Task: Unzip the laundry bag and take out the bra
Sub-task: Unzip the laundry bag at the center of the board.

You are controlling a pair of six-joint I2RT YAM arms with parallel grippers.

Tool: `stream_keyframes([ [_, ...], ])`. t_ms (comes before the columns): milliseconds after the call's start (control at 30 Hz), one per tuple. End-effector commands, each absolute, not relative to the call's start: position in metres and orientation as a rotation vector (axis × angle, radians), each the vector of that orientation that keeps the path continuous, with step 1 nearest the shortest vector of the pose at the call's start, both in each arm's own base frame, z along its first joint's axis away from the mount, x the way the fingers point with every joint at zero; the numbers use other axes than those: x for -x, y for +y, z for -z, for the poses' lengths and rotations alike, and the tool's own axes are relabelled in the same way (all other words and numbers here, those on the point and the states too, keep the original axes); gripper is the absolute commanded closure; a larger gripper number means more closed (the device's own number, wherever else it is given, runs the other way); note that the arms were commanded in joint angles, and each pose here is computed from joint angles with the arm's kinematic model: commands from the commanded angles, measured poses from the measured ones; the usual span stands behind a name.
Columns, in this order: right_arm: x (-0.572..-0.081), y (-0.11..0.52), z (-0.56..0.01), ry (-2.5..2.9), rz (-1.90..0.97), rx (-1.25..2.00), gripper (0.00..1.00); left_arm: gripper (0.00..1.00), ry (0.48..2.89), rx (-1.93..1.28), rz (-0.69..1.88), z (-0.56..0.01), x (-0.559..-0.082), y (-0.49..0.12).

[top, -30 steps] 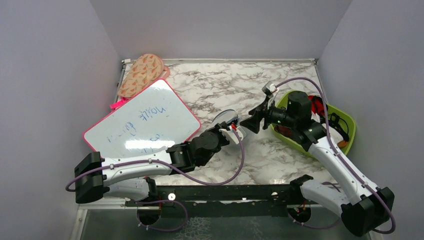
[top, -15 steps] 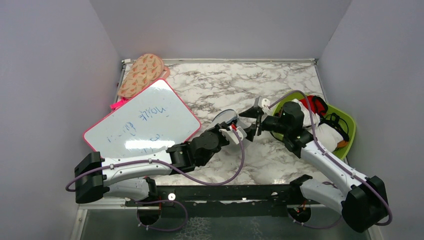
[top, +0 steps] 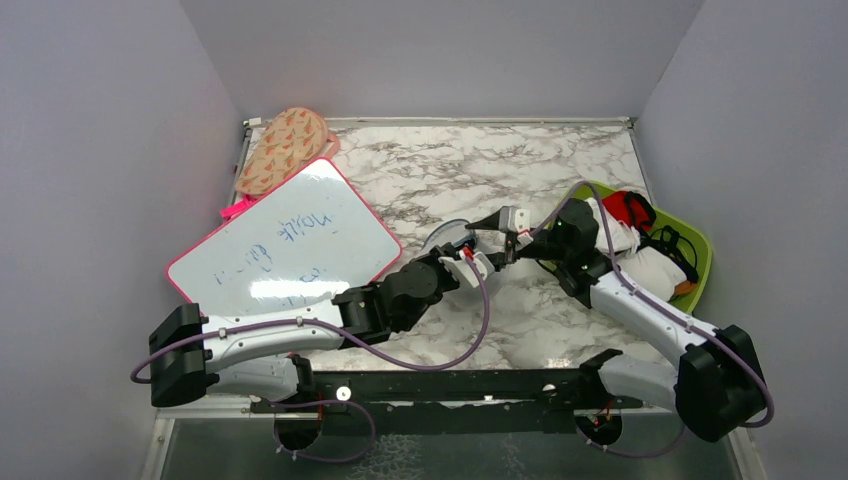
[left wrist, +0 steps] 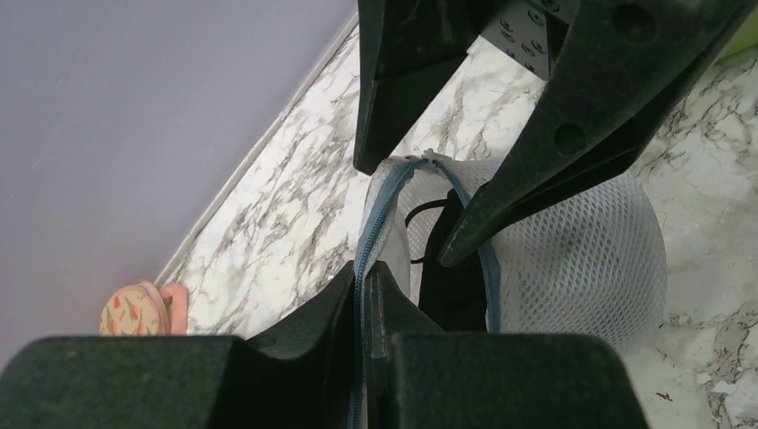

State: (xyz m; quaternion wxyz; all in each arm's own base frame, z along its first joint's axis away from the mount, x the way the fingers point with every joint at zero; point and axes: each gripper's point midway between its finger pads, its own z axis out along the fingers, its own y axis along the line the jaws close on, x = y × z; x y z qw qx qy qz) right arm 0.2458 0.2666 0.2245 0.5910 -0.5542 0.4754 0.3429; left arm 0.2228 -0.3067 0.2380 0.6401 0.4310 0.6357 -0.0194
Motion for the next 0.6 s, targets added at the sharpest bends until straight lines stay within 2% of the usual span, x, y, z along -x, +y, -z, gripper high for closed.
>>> stream_keyframes([
  [0,-0.236,0.284,-0.245,0.9,-0.793,1.376,0.48,1.0,1.425,-0.946,0.107,-0.261,-0.22,-0.316],
  [67,-0.239,0.29,-0.244,0.91,-0.789,1.391,0.51,1.0,1.43,-0.95,0.109,-0.261,-0.22,-0.317],
  [233,-0.247,0.295,-0.239,0.952,-0.783,1.364,0.51,1.0,1.433,-0.951,0.112,-0.261,-0.22,-0.317],
  [300,-0.251,0.293,-0.243,0.977,-0.779,1.295,0.59,0.97,1.435,-0.945,0.118,-0.262,-0.219,-0.318],
  [367,-0.25,0.289,-0.241,1.016,-0.794,1.231,0.67,0.87,1.442,-0.929,0.112,-0.262,-0.221,-0.316],
  [467,-0.252,0.278,-0.243,1.066,-0.781,1.088,0.81,0.65,1.449,-0.888,0.099,-0.267,-0.223,-0.311],
  [567,-0.25,0.269,-0.251,1.064,-0.797,0.965,0.92,0.51,1.45,-0.864,0.103,-0.268,-0.224,-0.308],
])
